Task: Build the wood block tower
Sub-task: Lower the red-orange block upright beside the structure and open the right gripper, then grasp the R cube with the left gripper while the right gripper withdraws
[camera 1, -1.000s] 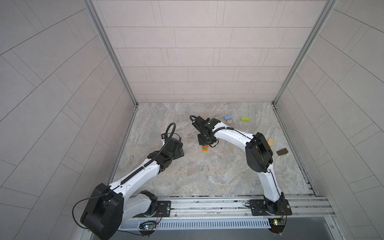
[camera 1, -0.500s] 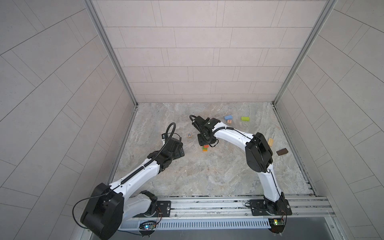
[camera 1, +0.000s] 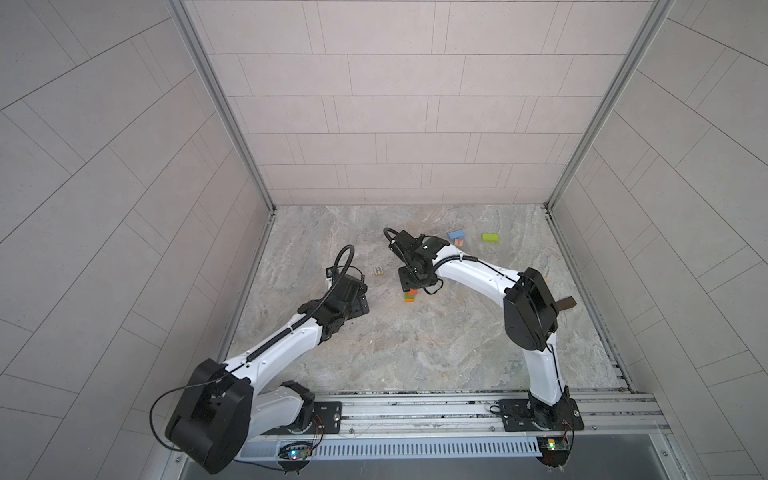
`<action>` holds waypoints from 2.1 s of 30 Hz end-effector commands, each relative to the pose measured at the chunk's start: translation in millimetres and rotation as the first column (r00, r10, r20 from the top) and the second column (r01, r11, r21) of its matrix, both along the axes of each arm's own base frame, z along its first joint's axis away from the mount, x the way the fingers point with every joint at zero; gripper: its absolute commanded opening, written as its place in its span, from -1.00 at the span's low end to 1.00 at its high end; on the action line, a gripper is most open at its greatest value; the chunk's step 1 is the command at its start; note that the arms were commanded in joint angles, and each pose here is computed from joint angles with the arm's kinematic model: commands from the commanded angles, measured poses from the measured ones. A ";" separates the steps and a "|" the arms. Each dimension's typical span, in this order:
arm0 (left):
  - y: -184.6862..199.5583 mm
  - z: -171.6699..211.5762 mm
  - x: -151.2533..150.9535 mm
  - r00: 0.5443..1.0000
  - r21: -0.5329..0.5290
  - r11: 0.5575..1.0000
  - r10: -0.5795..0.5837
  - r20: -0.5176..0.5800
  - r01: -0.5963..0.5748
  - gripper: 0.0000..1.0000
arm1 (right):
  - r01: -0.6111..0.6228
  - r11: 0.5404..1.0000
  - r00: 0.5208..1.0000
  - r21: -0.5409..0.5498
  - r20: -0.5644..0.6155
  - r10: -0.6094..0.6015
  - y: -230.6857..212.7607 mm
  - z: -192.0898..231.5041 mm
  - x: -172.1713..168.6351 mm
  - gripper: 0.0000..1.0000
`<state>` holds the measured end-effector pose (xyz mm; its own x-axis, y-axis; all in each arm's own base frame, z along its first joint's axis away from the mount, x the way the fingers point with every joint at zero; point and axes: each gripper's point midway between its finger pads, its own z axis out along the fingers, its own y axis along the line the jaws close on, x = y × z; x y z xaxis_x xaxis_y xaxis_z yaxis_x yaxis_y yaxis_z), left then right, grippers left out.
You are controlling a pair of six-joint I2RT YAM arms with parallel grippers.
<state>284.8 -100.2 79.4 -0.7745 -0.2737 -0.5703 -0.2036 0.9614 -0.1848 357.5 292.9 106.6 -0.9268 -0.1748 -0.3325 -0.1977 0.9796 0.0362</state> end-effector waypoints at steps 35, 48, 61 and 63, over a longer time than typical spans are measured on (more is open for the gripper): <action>-63.3 -35.4 163.8 0.934 0.051 0.995 -0.065 -0.351 0.088 0.35 | 0.033 0.915 0.972 0.402 0.201 -0.124 -84.8 43.7 9.5 0.22; -70.9 -59.7 164.9 0.923 0.016 0.998 -0.053 -0.382 0.064 0.26 | 0.045 0.913 0.971 0.405 0.197 -0.135 -87.1 38.9 8.8 0.22; -71.1 -58.5 158.9 0.932 0.014 0.999 -0.038 -0.360 0.046 -0.29 | 0.036 0.906 0.972 0.423 0.196 -0.130 -84.9 41.3 4.3 0.21; -72.3 -57.5 158.8 0.932 0.006 0.999 -0.042 -0.359 0.047 -0.41 | 0.035 0.907 0.971 0.420 0.201 -0.131 -86.0 41.8 4.4 0.21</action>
<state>452.0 -171.0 20.8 -0.9337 -0.2336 -0.2713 -0.2162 0.9719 -0.0925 364.5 210.2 137.6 -0.8431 0.0832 -0.5313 -0.1625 0.9024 0.3991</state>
